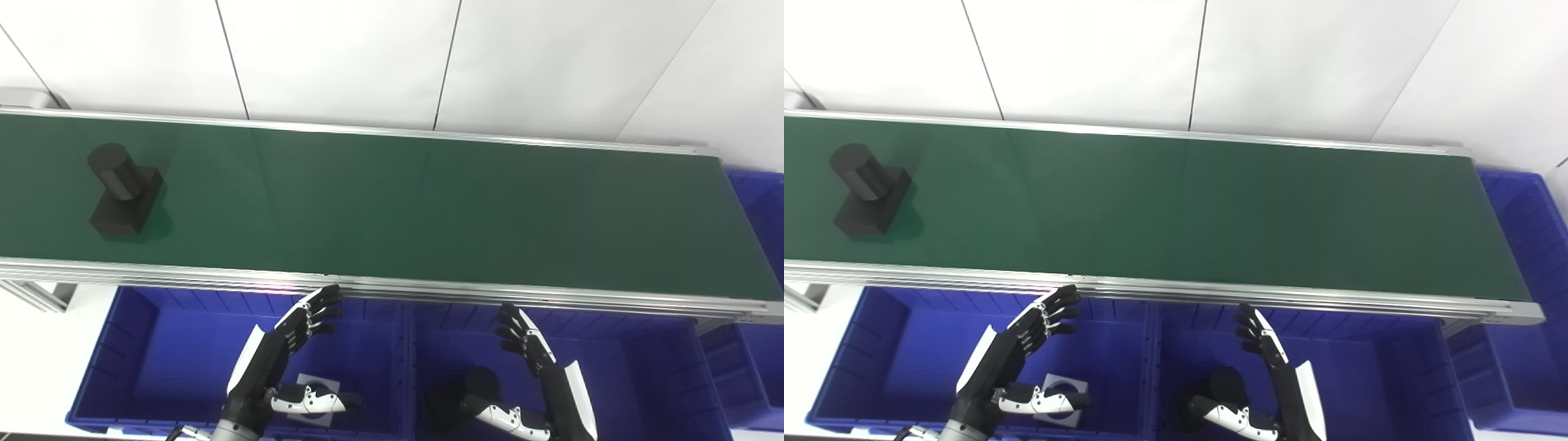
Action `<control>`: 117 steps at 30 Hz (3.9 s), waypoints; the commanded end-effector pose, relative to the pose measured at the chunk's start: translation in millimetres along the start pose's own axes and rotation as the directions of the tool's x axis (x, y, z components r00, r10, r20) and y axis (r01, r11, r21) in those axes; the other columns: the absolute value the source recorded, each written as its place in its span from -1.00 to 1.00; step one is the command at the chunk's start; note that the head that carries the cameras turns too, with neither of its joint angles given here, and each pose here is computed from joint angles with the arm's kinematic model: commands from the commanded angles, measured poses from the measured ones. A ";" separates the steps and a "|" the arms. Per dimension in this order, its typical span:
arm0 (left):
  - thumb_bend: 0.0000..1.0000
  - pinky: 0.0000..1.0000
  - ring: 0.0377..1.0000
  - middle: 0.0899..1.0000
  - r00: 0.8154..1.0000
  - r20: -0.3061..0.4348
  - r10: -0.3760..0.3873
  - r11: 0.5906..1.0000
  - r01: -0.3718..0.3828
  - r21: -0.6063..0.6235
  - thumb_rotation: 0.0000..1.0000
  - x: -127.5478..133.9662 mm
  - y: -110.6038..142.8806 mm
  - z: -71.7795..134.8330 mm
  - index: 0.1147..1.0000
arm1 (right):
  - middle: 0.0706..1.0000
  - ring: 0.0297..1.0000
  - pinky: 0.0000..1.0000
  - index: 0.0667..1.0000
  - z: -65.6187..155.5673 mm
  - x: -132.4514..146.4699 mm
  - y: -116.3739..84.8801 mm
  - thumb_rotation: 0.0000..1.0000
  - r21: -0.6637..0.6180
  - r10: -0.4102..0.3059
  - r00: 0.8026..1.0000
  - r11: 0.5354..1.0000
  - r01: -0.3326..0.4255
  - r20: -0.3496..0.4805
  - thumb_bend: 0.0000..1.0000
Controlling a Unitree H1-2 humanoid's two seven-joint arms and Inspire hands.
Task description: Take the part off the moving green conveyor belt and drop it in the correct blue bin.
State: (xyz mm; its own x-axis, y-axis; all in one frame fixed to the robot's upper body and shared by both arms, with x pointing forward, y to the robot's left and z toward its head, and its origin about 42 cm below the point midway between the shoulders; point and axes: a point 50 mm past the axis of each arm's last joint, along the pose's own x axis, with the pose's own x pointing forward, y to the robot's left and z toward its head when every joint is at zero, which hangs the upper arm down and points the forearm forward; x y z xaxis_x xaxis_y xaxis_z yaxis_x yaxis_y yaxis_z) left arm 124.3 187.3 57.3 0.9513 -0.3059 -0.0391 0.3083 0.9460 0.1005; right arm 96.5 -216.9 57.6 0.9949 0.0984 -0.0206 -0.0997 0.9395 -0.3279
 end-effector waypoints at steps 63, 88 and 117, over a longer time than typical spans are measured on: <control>0.93 0.21 0.40 0.53 0.998 0.068 0.014 1.000 -0.013 -0.006 -1.00 35.3 -36.1 -26.6 0.46 | 0.63 0.56 0.47 0.76 110.4 123.8 -54.2 -0.07 -0.084 -0.058 0.894 0.991 0.105 0.443 0.57; 0.94 0.19 0.37 0.51 0.998 0.066 0.015 1.000 -0.015 0.003 -0.91 26.7 -35.2 -24.9 0.47 | 0.62 0.52 0.40 0.73 179.4 223.5 -6.2 -0.04 -0.267 0.156 0.920 0.962 -0.059 0.359 0.68; 0.95 0.14 0.33 0.48 0.998 0.065 0.019 1.000 -0.018 -0.008 -0.87 24.1 -31.7 -25.0 0.40 | 0.63 0.53 0.41 0.74 193.7 276.7 52.6 0.00 -0.307 0.291 0.923 0.928 -0.210 0.250 0.77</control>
State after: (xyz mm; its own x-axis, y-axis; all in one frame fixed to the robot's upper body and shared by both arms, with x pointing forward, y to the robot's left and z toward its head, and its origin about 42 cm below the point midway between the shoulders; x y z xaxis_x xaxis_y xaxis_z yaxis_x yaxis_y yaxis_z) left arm 134.7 151.7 18.8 0.9524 -0.3018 -0.0428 0.3046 0.9480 0.0918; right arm 357.8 -88.8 198.2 0.8991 0.4317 0.0723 -0.3092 0.7434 -0.5930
